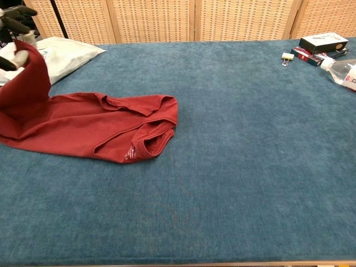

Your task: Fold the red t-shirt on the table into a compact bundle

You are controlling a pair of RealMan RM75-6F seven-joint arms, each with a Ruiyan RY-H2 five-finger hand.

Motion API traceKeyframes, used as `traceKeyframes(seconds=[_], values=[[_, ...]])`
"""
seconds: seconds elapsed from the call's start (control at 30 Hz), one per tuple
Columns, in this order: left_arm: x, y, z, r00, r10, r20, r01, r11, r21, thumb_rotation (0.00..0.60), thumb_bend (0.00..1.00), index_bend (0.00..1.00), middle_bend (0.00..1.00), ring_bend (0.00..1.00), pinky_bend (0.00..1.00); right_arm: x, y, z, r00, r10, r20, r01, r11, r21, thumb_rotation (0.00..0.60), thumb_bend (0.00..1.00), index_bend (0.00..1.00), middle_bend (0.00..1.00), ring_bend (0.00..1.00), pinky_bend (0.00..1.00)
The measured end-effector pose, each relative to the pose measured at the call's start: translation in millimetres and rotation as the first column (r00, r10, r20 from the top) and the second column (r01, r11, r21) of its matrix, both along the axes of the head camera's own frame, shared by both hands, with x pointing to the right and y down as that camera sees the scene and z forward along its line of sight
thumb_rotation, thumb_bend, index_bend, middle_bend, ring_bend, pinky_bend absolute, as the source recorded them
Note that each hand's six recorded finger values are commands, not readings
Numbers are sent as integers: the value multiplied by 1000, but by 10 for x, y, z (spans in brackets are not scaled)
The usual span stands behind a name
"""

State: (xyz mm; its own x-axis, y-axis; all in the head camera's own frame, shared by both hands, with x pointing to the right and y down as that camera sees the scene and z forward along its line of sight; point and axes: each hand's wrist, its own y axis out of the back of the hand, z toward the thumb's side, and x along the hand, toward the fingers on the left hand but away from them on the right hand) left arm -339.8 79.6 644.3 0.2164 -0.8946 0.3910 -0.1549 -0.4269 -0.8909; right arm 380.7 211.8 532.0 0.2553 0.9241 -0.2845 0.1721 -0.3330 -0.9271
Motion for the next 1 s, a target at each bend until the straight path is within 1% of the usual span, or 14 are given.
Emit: traceKeyframes(seconds=[0.23,0.43,0.73,0.83,1.0], values=[[593,-44,108,998,63,-8,-63,998,3,600,582,843,0,0,0,22,-16,-18,1000,6,11,-6,1000,-1,600,0,0,0,0,0],[973,-56,171,995,100,-4,-100,995,5,600,580,843,0,0,0,49,-35,-33,1000,16,21,-16,1000,-2,600,0,0,0,0,0],[1334,-22,302,990,139,36,-139,990,-5,600,579,843,0,0,0,60,-46,-30,999,18,27,-18,1000,-9,600,0,0,0,0,0],[1397,-19,347,988,145,48,-144,989,-9,600,579,843,0,0,0,62,-45,-31,999,18,28,-18,1000,-10,600,0,0,0,0,0],[1497,-3,399,987,152,45,-152,988,-14,600,578,843,0,0,0,67,-49,-34,999,21,31,-21,1000,-11,600,0,0,0,0,0]])
